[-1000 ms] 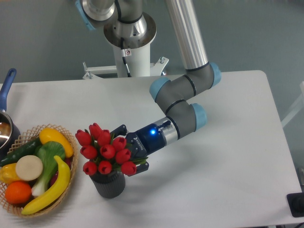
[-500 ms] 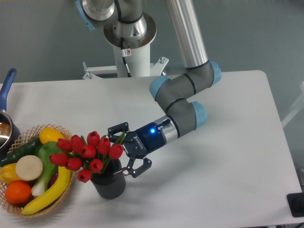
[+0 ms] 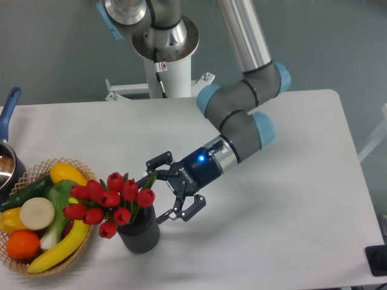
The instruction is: Insert the flowers into the vase
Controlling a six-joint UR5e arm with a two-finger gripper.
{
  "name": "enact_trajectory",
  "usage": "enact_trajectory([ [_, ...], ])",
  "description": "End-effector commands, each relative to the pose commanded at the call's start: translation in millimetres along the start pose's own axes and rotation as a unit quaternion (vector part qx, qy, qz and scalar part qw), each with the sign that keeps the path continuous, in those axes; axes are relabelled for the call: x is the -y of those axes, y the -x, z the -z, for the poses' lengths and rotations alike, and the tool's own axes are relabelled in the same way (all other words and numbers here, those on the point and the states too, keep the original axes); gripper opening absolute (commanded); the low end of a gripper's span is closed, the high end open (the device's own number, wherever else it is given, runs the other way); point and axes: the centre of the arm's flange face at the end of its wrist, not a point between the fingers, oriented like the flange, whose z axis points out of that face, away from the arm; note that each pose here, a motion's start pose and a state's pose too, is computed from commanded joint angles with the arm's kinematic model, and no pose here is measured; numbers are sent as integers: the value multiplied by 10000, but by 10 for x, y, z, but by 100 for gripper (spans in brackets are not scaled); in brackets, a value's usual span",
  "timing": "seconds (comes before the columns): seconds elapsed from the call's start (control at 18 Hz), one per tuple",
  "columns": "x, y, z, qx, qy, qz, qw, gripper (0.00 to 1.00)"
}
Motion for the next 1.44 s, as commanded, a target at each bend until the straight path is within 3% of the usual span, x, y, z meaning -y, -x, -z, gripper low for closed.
enact_trajectory([
  [0.28, 316, -112, 540, 525, 1069, -285, 9925, 100],
  [0.44, 732, -88, 977, 999, 1350, -446, 9848, 100],
  [0.5, 911, -140, 1204, 1266, 1784, -532, 9743, 100],
  [0.56, 1021, -217, 1305, 1433, 2397, -619, 9582, 100],
  [0.72, 1295, -341, 1528, 1731, 3510, -751, 9172, 100],
  [0.94, 1423, -338, 1635, 1598, 3732, -725, 9110, 100],
  [1.17, 1435, -394, 2014, 1024, 4480, -1109, 8812, 100],
  [1.28, 1419, -448, 2229, 839, 4570, -1263, 8765, 100],
  [1.44, 1401, -469, 2279, 859, 4577, -1263, 8759, 100],
])
